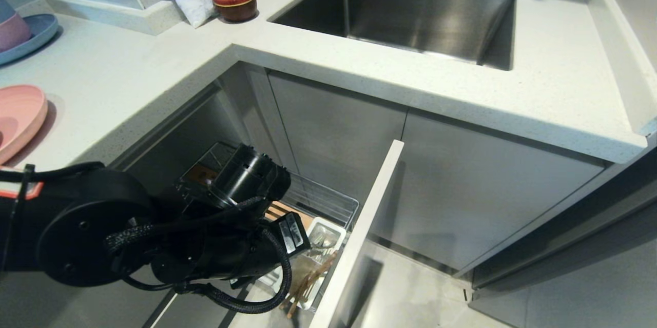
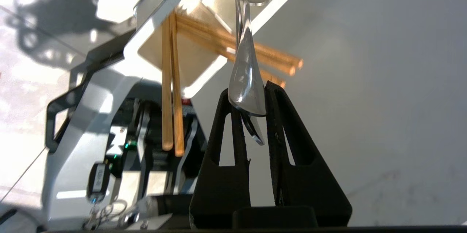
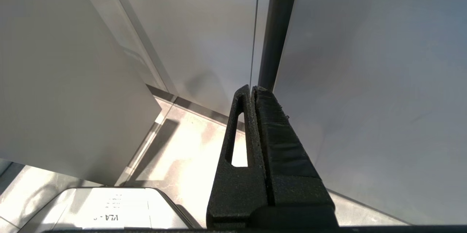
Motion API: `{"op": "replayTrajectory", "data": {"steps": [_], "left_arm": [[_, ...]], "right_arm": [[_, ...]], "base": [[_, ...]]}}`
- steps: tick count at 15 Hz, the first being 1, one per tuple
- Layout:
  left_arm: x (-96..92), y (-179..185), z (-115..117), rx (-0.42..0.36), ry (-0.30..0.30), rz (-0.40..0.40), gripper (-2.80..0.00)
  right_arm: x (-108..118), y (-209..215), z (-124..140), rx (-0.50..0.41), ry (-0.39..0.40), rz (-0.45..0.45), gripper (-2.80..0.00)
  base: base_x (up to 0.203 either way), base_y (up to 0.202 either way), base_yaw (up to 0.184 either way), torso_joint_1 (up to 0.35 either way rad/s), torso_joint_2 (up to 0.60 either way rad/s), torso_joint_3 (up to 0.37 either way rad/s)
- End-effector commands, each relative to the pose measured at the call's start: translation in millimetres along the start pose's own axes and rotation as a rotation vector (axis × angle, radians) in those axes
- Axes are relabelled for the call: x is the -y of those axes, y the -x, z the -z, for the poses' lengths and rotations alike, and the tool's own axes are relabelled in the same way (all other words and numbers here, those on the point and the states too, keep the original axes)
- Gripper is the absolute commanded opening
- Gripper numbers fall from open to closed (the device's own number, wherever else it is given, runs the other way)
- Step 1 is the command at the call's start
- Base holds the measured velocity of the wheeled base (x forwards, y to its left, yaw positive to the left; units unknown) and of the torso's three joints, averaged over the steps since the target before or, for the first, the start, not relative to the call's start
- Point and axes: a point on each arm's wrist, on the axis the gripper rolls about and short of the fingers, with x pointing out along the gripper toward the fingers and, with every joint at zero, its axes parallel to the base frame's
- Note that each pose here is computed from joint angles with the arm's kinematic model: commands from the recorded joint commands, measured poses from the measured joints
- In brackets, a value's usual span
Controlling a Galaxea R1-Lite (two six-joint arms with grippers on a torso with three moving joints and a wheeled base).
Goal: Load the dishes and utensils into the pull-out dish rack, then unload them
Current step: Take the spoon out of the cupboard
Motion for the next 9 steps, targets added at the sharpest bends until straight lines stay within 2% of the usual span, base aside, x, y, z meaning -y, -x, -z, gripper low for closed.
{"op": "replayTrajectory", "data": {"steps": [1,5,9], "left_arm": [[0.7,4,0,-0.005,0.000,-0.005,-2.80],[1.9,11,-3,0.009,0.008,0.016,-2.80],[1.8,26,-7,0.056,0.022,0.053,-2.80]], "right_arm": [[0,0,1,0.002,0.000,-0.001,-2.80],[0,0,1,0.002,0.000,-0.001,-2.80],[0,0,1,0.002,0.000,-0.001,-2.80]], "base": [[0.000,0.000,0.000,0.000,0.00,0.000],[0.000,0.000,0.000,0.000,0.00,0.000],[0.000,0.000,0.000,0.000,0.00,0.000]]}}
